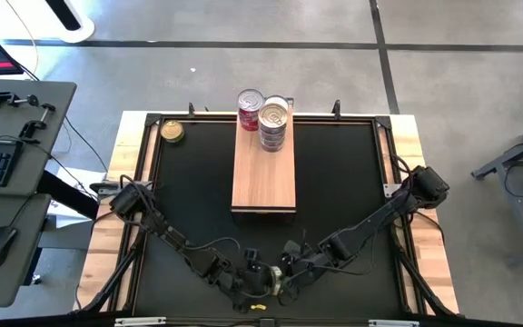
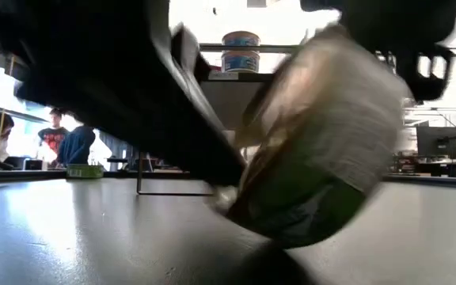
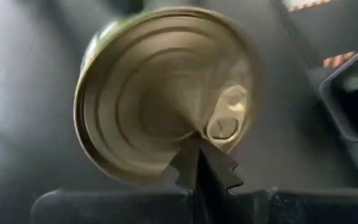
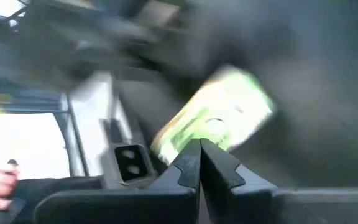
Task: Stack canned seafood by type on shelf
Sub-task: Put the green tuna can on the shelf
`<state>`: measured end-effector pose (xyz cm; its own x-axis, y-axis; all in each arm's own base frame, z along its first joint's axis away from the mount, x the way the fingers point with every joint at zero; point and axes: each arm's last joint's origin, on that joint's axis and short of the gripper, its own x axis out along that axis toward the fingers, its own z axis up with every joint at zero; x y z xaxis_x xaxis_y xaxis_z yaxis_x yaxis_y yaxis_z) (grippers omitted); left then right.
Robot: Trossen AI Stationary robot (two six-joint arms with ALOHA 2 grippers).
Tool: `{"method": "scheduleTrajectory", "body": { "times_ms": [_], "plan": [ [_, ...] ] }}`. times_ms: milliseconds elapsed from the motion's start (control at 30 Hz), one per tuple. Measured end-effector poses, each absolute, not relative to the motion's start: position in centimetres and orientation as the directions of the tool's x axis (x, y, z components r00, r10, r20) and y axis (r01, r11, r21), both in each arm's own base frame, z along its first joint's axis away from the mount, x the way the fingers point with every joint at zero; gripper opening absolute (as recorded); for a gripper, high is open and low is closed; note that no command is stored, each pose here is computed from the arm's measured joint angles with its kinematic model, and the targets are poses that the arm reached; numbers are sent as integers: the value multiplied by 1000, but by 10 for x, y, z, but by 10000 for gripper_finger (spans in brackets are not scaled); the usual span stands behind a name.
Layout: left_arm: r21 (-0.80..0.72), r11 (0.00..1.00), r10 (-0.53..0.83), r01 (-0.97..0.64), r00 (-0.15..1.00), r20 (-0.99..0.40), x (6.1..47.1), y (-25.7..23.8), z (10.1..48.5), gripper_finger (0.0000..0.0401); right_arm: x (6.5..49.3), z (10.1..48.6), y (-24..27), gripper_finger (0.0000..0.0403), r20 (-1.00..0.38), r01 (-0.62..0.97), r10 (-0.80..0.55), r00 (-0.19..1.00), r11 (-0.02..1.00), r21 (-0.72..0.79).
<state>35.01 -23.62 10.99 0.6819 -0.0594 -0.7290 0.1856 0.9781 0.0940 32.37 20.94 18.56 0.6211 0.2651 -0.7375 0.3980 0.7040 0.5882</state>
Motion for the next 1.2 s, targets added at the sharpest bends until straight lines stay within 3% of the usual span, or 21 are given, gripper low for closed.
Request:
{"method": "scheduleTrajectory", "body": {
  "times_ms": [467,600,900,1033,1200],
  "plan": [
    [124,981,-8,148,671,-741,348,-234,105,0,331,211,210,0,-694,303,275,666,750,588],
    [80,990,-15,119,639,-769,341,-236,109,0,326,233,206,0,-652,199,299,697,793,576],
    [143,990,124,-7,542,-831,315,-230,125,0,341,252,188,3,-531,-150,412,741,871,468],
    [76,993,112,-87,567,-816,312,-235,132,0,352,244,175,41,-546,-193,395,739,900,391],
    [-14,988,82,-155,592,-802,306,-247,142,0,355,235,174,147,-559,-363,545,625,837,410]
  ]
}}
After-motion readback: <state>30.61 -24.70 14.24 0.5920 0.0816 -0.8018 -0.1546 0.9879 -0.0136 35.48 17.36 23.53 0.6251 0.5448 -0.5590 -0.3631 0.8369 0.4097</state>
